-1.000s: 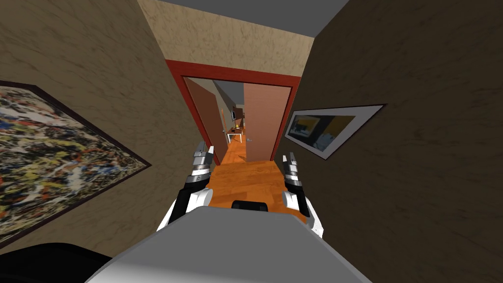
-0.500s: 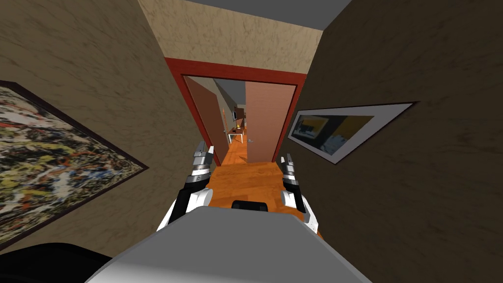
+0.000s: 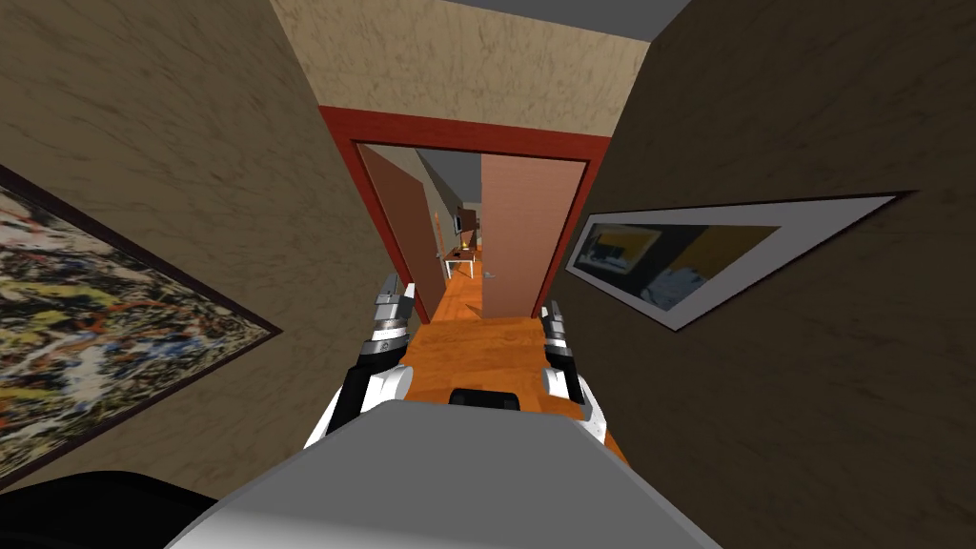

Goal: Push the door open

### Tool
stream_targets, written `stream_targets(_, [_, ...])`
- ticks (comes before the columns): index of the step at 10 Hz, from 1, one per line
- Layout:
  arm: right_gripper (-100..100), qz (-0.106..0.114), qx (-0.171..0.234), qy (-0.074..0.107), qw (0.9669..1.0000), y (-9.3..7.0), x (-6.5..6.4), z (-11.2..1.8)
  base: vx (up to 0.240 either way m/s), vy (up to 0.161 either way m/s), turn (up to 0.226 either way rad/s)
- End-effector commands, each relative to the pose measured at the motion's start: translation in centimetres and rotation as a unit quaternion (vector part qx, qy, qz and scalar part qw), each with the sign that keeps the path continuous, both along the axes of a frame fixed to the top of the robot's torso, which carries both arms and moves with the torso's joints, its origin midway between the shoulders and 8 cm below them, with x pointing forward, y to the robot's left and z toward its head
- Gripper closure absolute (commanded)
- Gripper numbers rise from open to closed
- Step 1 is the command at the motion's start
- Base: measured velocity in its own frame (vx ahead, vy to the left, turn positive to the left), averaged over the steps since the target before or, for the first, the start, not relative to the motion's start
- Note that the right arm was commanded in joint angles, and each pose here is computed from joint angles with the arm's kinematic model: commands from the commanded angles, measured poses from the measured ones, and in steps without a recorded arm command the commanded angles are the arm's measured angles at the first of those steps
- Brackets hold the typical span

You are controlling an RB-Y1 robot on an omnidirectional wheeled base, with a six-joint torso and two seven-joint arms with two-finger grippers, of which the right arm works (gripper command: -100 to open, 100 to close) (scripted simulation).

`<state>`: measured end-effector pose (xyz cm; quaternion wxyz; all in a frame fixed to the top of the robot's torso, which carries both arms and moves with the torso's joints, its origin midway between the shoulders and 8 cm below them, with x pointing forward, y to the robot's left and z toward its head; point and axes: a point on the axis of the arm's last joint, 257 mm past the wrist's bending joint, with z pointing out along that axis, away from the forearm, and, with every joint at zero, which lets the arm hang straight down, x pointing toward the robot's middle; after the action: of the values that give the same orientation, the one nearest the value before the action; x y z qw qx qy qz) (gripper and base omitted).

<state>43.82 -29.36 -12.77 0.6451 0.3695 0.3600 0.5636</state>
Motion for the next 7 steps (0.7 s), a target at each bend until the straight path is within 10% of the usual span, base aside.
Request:
stream_targets(1, [-100,0.001,0.001,0.009,1.0000,0.0,0.5,-1.3,0.100,0.030,0.041])
stream_targets(7, [-100,0.004,0.005,0.039,0.9992,-0.1,2.2,-5.1,0.091,0.036,0.038])
